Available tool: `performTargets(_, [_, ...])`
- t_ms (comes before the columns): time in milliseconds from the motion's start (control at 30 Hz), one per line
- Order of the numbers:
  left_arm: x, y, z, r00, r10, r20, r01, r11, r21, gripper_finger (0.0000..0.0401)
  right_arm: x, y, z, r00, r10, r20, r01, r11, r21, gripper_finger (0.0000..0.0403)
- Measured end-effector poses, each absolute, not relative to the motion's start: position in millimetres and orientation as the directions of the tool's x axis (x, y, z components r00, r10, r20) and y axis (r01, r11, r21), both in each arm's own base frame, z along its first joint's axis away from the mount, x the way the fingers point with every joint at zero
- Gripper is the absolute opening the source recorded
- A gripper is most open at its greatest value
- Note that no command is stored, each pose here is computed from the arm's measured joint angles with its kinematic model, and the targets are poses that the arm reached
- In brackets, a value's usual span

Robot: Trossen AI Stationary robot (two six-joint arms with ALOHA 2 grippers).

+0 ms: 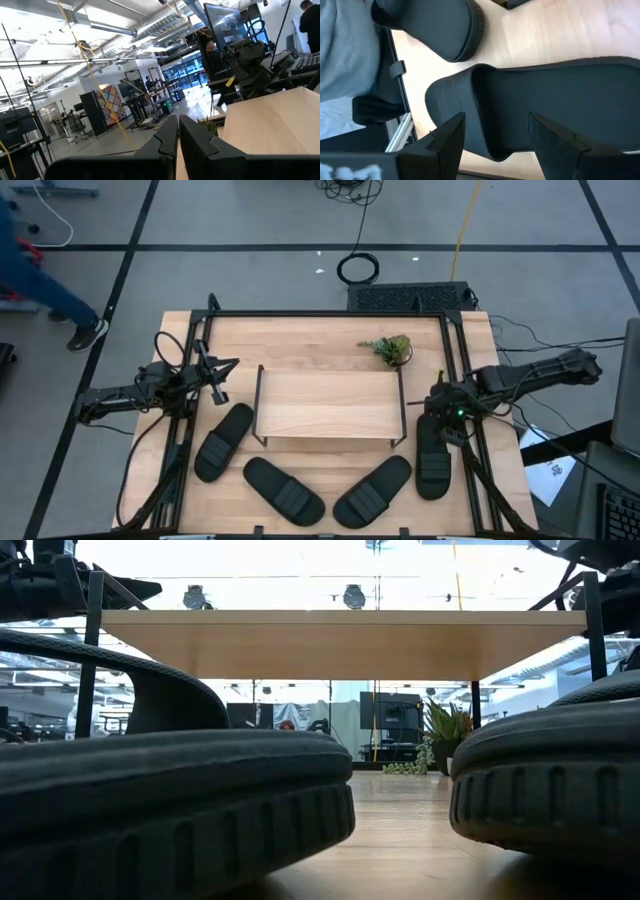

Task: Pick and place slides into the shelf
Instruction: Put the black slide on the shelf

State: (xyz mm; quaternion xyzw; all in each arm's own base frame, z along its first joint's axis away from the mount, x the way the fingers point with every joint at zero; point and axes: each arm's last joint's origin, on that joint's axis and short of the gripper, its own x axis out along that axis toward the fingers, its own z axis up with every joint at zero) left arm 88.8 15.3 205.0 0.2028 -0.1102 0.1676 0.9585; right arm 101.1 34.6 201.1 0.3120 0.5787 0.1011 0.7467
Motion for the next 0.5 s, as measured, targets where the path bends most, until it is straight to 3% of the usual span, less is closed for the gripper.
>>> performTargets(267, [89, 15, 205, 0.920, 0.276, 0.278, -0.365, 0.862, 0.352, 0.0026, 108, 49, 197, 0.343, 0.516, -0.785, 0.148, 0.795, 0.588, 0.0208])
performTargets(500, [89, 15, 205, 0.920, 0.276, 0.277, -0.365, 0.862, 0.352, 0.0026, 107, 56, 172, 0.315, 0.545, -0.777, 0.203, 0.761, 0.616, 0.0208])
